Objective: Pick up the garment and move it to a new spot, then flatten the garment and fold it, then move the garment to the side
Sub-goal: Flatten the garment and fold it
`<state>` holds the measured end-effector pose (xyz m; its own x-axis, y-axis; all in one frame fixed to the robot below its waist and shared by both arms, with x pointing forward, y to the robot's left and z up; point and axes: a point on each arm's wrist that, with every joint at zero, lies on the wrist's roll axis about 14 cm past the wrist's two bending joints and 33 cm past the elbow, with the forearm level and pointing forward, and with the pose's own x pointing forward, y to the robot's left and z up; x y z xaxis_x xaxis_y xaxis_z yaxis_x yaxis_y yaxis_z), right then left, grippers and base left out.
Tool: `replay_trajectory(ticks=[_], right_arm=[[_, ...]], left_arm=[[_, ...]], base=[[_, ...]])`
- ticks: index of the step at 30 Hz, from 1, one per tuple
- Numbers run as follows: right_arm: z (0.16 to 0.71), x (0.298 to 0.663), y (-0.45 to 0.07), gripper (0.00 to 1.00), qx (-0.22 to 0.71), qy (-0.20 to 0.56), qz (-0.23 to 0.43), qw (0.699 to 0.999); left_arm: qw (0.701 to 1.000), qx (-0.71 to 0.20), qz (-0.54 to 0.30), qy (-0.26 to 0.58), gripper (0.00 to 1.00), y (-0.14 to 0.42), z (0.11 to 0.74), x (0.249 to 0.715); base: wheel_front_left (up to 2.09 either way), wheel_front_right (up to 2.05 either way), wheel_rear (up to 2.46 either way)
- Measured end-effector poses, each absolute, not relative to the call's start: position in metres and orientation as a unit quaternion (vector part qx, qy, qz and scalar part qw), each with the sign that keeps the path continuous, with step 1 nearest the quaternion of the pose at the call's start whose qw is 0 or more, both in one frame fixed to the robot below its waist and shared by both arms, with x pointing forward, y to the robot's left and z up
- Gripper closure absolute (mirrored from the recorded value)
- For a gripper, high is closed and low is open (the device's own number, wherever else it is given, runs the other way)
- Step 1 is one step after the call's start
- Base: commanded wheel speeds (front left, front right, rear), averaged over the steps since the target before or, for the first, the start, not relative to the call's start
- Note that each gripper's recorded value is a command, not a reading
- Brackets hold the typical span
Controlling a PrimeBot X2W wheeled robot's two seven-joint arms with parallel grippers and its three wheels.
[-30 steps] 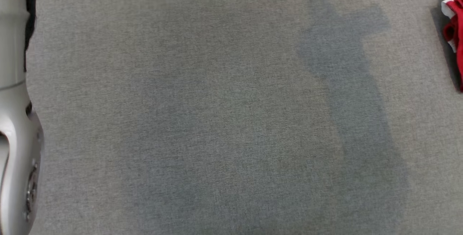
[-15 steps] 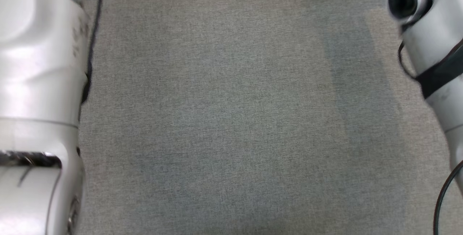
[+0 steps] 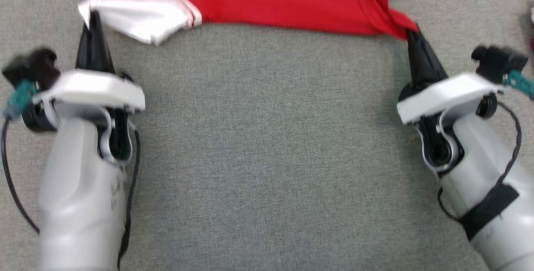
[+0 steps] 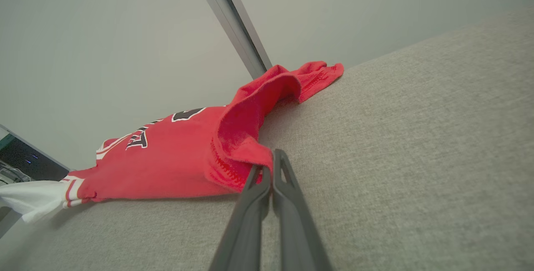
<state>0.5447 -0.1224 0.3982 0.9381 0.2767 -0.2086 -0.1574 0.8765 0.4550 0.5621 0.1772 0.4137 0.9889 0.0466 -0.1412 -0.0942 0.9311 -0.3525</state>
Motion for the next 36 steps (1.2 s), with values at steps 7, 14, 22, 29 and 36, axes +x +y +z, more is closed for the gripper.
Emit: replay_trajectory(ticks=[7,14,22,29,36], right_arm=[[0.395,0.477,-0.132,1.00,0.249,0.145,0.096,0.953],[0.390,0.411,-0.146,1.00,0.272,0.162,0.067,0.946],[0.385,0.352,-0.155,1.00,0.275,0.193,0.061,0.940],[0.379,0.319,-0.156,1.00,0.270,0.227,0.062,0.934],[0.384,0.311,-0.150,1.00,0.282,0.236,0.059,0.928]], left_arm=[[0.979,-0.190,0.053,0.059,1.00,0.190,0.417,0.490],[0.980,-0.184,0.052,0.050,1.00,0.182,0.437,0.422],[0.982,-0.167,0.054,0.074,1.00,0.171,0.451,0.350],[0.982,-0.139,0.067,0.111,1.00,0.187,0.465,0.308],[0.982,-0.137,0.062,0.117,1.00,0.185,0.486,0.302]], base=[[0.00,0.00,0.00],[0.00,0.00,0.00],[0.00,0.00,0.00],[0.00,0.00,0.00],[0.00,0.00,0.00]])
